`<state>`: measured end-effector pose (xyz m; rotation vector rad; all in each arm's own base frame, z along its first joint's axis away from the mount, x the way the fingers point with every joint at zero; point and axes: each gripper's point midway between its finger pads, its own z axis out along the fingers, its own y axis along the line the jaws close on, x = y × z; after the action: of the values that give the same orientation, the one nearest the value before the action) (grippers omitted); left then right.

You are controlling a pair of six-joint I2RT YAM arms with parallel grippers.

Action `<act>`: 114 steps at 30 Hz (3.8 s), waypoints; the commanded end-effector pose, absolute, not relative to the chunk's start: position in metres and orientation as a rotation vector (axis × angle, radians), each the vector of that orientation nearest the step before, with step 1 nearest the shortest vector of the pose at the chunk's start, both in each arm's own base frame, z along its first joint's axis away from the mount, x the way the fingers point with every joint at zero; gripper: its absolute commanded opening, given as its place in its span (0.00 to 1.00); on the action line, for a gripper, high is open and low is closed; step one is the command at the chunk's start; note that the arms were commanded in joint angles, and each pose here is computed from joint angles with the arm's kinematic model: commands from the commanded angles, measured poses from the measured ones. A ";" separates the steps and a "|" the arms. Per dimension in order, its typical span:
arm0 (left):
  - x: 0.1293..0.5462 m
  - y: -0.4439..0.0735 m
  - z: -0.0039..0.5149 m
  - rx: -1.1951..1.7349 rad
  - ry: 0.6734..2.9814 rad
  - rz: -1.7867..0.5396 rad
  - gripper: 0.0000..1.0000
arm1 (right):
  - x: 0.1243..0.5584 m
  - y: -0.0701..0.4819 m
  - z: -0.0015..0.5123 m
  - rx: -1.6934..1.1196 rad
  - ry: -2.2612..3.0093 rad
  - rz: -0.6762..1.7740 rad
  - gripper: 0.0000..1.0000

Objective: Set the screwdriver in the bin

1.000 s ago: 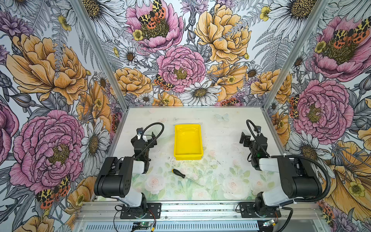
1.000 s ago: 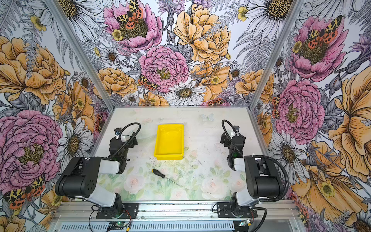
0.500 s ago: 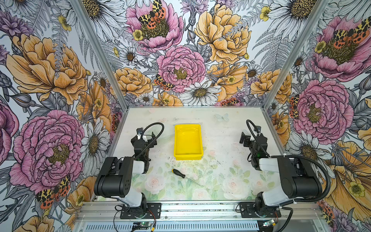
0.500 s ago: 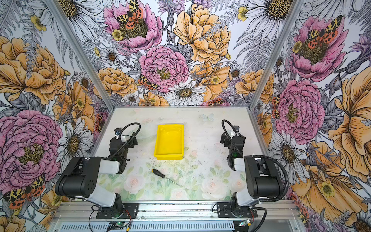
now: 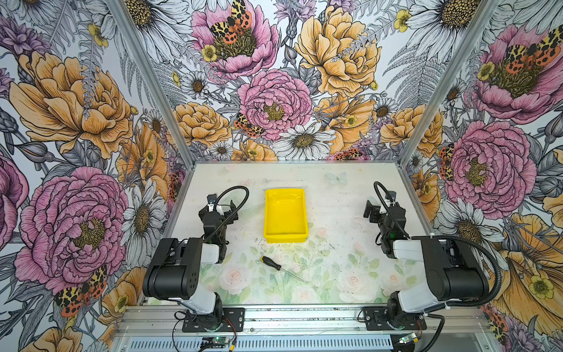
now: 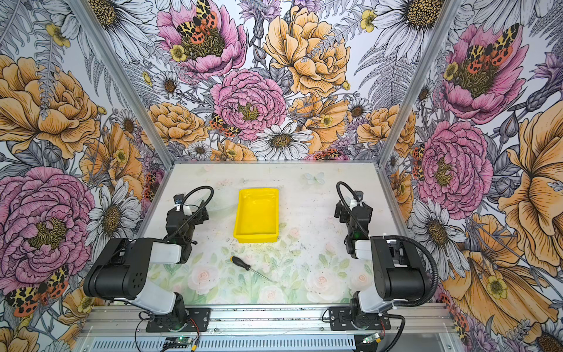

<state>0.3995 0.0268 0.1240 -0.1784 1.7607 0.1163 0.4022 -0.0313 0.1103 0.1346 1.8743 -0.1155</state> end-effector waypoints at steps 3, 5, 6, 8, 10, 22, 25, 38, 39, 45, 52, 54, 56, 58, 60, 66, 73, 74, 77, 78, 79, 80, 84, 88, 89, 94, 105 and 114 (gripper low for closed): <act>0.404 0.025 0.130 -0.163 1.746 0.102 0.99 | 0.403 -0.027 0.112 0.108 1.860 -0.108 0.99; 0.404 0.025 0.130 -0.163 1.747 0.102 0.99 | 0.403 -0.028 0.111 0.109 1.860 -0.109 0.99; 0.404 0.025 0.130 -0.164 1.747 0.102 0.98 | 0.403 -0.028 0.112 0.109 1.860 -0.108 0.99; 0.404 0.026 0.130 -0.165 1.746 0.103 0.98 | 0.403 -0.027 0.112 0.108 1.860 -0.108 0.99; 0.404 0.025 0.130 -0.164 1.745 0.102 0.99 | 0.403 -0.027 0.111 0.107 1.861 -0.108 0.99; 0.394 0.042 0.157 -0.259 1.802 0.186 0.99 | 0.396 -0.028 0.137 0.119 1.868 -0.126 1.00; 0.382 0.048 0.168 -0.318 1.854 0.197 0.99 | 0.391 -0.022 0.154 0.102 1.866 -0.149 0.99; 0.325 0.008 0.188 -0.520 2.017 -0.093 0.99 | 0.367 0.061 0.231 0.027 2.008 -0.070 1.00; 0.321 0.000 0.186 -0.519 2.032 -0.129 0.99 | 0.365 0.069 0.235 0.001 2.009 -0.064 1.00; 0.292 -0.045 0.182 -0.542 2.107 -0.292 0.99 | 0.353 0.093 0.238 -0.104 2.073 -0.038 0.99; 0.258 -0.071 0.168 -0.558 2.234 -0.309 0.99 | 0.351 0.120 0.232 -0.203 2.104 0.070 1.00; 0.249 -0.077 0.161 -0.563 2.272 -0.300 0.99 | 0.351 0.130 0.228 -0.263 2.123 0.096 0.99; 0.241 -0.084 0.158 -0.590 2.294 -0.316 0.99 | 0.352 0.136 0.225 -0.313 2.151 0.099 0.99; 0.234 -0.094 0.154 -0.606 2.309 -0.348 0.99 | 0.350 0.144 0.221 -0.366 2.162 0.114 0.99; 0.227 -0.099 0.150 -0.638 2.329 -0.355 0.99 | 0.349 0.150 0.220 -0.390 2.164 0.130 1.00; 0.216 -0.119 0.133 -0.666 2.399 -0.371 0.99 | 0.341 0.171 0.226 -0.492 2.135 0.188 0.99; 0.204 -0.132 0.111 -0.752 2.437 -0.355 0.99 | 0.323 0.175 0.223 -0.536 2.123 0.251 1.00; 0.203 -0.133 0.109 -0.765 2.435 -0.354 0.98 | 0.321 0.176 0.222 -0.538 2.125 0.262 1.00; 0.201 -0.136 0.101 -0.792 2.452 -0.335 0.98 | 0.313 0.185 0.225 -0.566 2.114 0.332 0.99; 0.201 -0.138 0.099 -0.793 2.462 -0.324 0.98 | 0.308 0.190 0.227 -0.599 2.099 0.352 0.99; 0.201 -0.139 0.096 -0.787 2.476 -0.308 0.98 | 0.303 0.196 0.227 -0.651 2.083 0.363 1.00; 0.201 -0.141 0.093 -0.771 2.493 -0.291 0.97 | 0.297 0.202 0.226 -0.707 2.065 0.367 0.99; 0.198 -0.153 0.084 -0.717 2.565 -0.254 0.97 | 0.285 0.220 0.223 -0.814 2.027 0.430 1.00; 0.195 -0.167 0.077 -0.686 2.619 -0.239 0.97 | 0.284 0.229 0.221 -0.822 2.037 0.492 0.99; 0.197 -0.169 0.076 -0.670 2.630 -0.226 0.97 | 0.283 0.229 0.222 -0.818 2.036 0.501 1.00; 0.200 -0.183 0.064 -0.653 2.675 -0.207 0.96 | 0.278 0.221 0.212 -0.775 2.076 0.495 0.99; 0.196 -0.198 0.042 -0.609 2.762 -0.161 0.93 | 0.280 0.202 0.190 -0.632 2.164 0.511 0.99; 0.205 -0.211 0.031 -0.579 2.805 -0.106 0.87 | 0.282 0.181 0.183 -0.530 2.181 0.516 0.99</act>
<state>0.2003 -0.2000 0.0296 -0.6034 2.7907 -0.0756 0.2812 0.1795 0.1714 -0.5587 2.2236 0.4790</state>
